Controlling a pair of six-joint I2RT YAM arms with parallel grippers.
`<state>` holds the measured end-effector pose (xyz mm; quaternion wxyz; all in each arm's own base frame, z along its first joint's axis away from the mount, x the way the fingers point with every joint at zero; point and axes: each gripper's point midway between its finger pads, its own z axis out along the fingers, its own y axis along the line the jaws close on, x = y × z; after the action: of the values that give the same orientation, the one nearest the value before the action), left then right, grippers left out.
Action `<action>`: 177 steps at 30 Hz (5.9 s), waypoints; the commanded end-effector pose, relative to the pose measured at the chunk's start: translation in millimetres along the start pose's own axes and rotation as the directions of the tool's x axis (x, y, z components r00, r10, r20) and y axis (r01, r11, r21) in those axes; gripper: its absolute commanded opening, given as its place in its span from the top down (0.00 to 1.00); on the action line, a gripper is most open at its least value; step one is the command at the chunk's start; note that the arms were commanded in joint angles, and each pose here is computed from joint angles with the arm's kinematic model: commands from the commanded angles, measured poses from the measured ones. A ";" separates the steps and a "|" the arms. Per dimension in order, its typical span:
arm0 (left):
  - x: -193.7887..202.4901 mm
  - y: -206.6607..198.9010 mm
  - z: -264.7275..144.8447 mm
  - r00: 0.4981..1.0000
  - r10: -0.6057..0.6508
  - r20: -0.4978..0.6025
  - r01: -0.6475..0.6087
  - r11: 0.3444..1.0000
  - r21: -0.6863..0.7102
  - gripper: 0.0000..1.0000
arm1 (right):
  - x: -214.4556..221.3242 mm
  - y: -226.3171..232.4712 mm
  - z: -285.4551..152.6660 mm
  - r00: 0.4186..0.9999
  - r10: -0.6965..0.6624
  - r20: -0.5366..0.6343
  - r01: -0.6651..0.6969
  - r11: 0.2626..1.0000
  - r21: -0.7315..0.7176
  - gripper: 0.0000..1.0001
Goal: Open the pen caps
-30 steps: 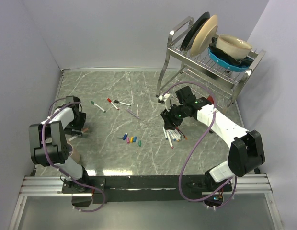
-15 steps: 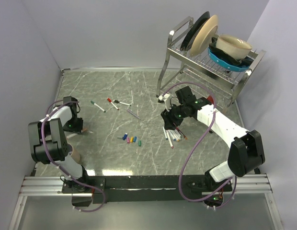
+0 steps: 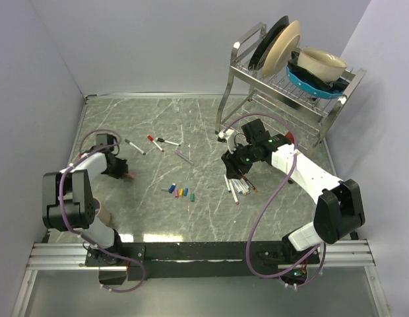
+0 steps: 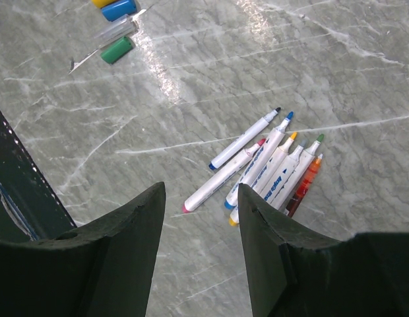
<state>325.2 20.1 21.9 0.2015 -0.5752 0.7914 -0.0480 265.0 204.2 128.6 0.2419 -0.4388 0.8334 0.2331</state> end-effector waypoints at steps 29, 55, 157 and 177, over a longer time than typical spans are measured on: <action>16.8 -6.8 42.3 0.943 0.333 -0.016 -0.331 0.928 -0.169 0.66 | -3.8 5.4 -3.5 0.999 -0.039 0.028 0.039 0.999 -0.008 0.44; 37.9 -70.7 -72.5 0.903 0.417 0.102 -0.401 0.734 0.548 0.99 | -19.7 46.9 -27.1 0.972 -0.153 0.180 0.180 0.973 -0.144 0.44; 369.1 -20.8 -265.4 0.061 0.987 0.148 -0.105 -0.141 0.984 0.97 | 37.3 128.8 -3.7 0.532 -0.781 0.327 0.836 0.545 -0.058 1.00; 235.2 -70.4 -274.9 0.808 0.558 0.188 -0.255 0.043 0.966 0.05 | -35.7 115.1 -49.1 0.788 -0.343 0.512 0.440 0.895 -0.078 1.00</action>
<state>205.6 -283.4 216.4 0.3709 0.0580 0.7664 -0.5213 162.1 241.9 167.7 0.4076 -0.6341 0.5845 0.3004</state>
